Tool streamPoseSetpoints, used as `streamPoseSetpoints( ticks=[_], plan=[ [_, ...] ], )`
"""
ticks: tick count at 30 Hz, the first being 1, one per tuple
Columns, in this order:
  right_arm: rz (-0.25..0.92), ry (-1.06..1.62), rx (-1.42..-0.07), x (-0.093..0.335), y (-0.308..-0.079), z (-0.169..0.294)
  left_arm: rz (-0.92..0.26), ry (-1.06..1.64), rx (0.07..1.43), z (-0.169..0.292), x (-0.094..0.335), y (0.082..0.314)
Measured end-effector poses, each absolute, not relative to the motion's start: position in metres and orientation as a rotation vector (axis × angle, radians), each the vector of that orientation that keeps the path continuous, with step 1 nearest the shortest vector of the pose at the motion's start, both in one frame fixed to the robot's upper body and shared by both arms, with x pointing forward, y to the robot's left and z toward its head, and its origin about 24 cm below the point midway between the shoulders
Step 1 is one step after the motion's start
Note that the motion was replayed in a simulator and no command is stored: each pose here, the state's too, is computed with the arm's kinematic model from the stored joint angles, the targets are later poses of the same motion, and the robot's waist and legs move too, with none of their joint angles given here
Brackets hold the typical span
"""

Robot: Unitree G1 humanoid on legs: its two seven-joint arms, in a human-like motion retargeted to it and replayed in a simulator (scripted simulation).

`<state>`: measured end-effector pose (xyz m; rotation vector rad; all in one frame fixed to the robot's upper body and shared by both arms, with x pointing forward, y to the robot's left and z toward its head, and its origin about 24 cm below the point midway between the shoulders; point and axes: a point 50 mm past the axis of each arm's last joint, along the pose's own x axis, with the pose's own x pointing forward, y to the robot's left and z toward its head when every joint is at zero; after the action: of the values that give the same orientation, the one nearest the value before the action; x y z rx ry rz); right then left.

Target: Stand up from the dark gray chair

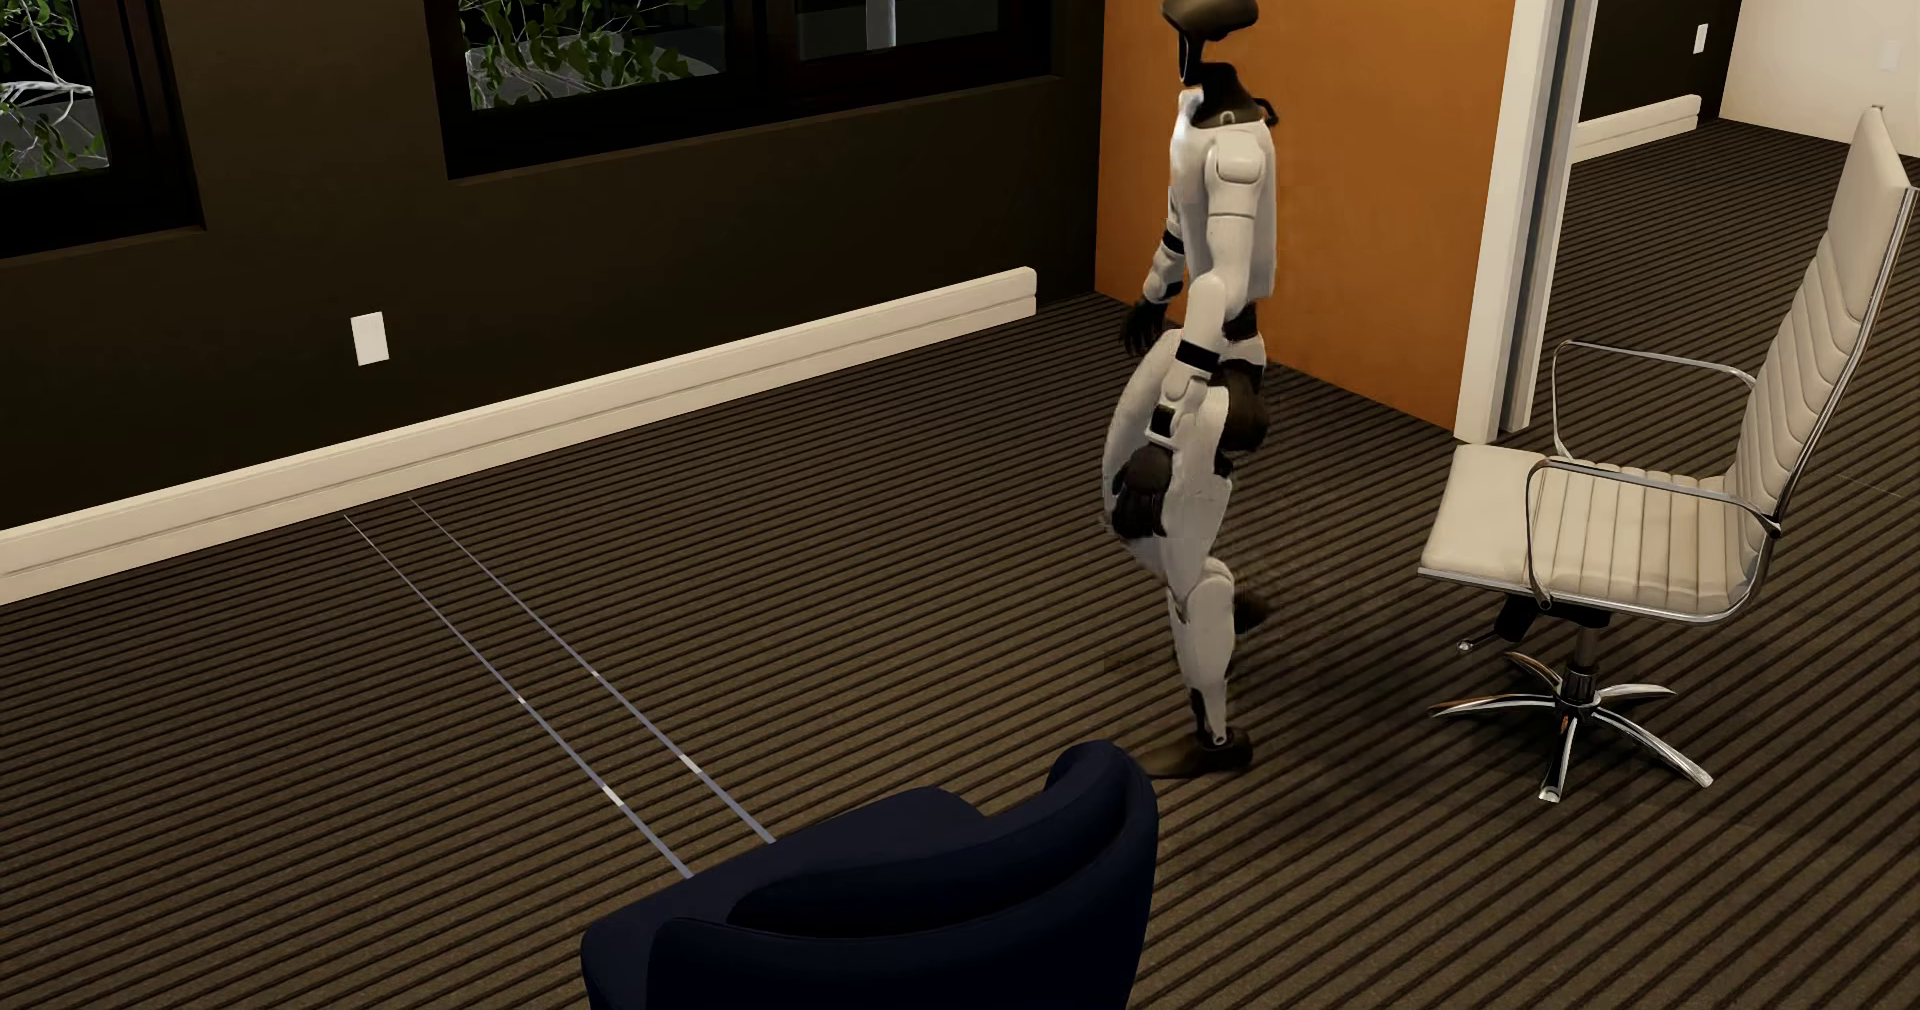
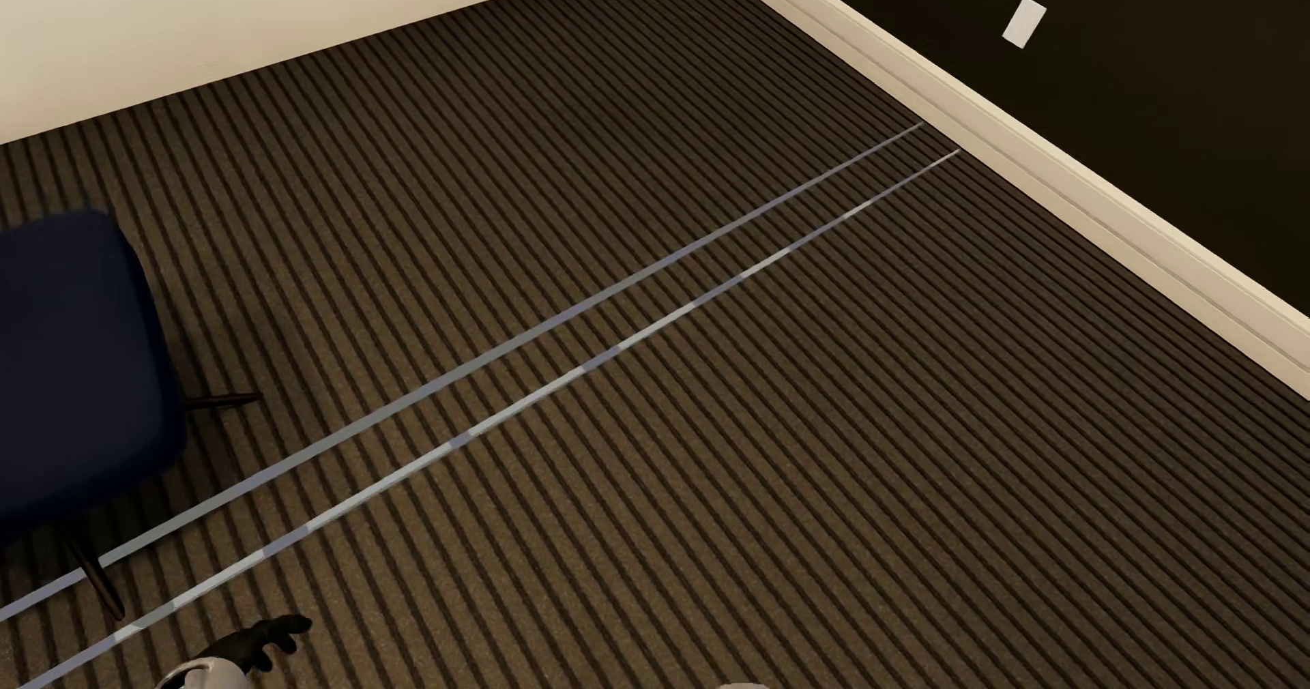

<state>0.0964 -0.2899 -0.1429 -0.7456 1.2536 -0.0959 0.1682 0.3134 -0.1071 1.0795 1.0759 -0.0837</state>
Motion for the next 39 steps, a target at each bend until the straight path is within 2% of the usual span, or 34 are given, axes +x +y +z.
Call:
streamPoseSetpoints(
  ticks=[2,5,8,10,16,20,28,30,33,34,39],
  plan=[
    [-0.058,1.301,-0.712,0.087,-0.284,-0.148,-0.052,1.051,1.064,-0.100,0.175,0.319],
    [-0.086,1.345,-0.673,0.071,-0.280,-0.153,-0.045,1.045,1.085,-0.098,0.174,0.325],
    [-0.115,1.441,-0.671,0.042,-0.295,-0.151,-0.084,1.075,1.065,-0.106,0.167,0.317],
    [-0.134,1.484,-0.681,0.032,-0.302,-0.150,-0.051,1.084,1.011,-0.112,0.160,0.311],
    [-0.177,1.302,-0.721,0.077,-0.299,-0.143,-0.035,1.176,0.920,-0.124,0.137,0.307],
    [-0.109,1.202,-0.800,0.102,-0.294,-0.139,-0.012,1.209,0.885,-0.128,0.123,0.309],
    [-0.005,1.226,-0.848,0.102,-0.287,-0.143,-0.006,1.186,0.921,-0.119,0.123,0.325],
    [-0.046,1.251,-0.817,0.102,-0.286,-0.144,0.031,1.146,0.936,-0.114,0.133,0.327],
    [0.106,1.324,-0.845,0.095,-0.280,-0.149,0.085,1.135,0.902,-0.110,0.135,0.333],
    [0.110,1.271,-0.892,0.102,-0.275,-0.149,0.058,1.141,0.901,-0.111,0.133,0.333],
    [0.081,1.242,-0.912,0.104,-0.279,-0.146,0.055,1.168,0.851,-0.122,0.121,0.320]
  ],
)
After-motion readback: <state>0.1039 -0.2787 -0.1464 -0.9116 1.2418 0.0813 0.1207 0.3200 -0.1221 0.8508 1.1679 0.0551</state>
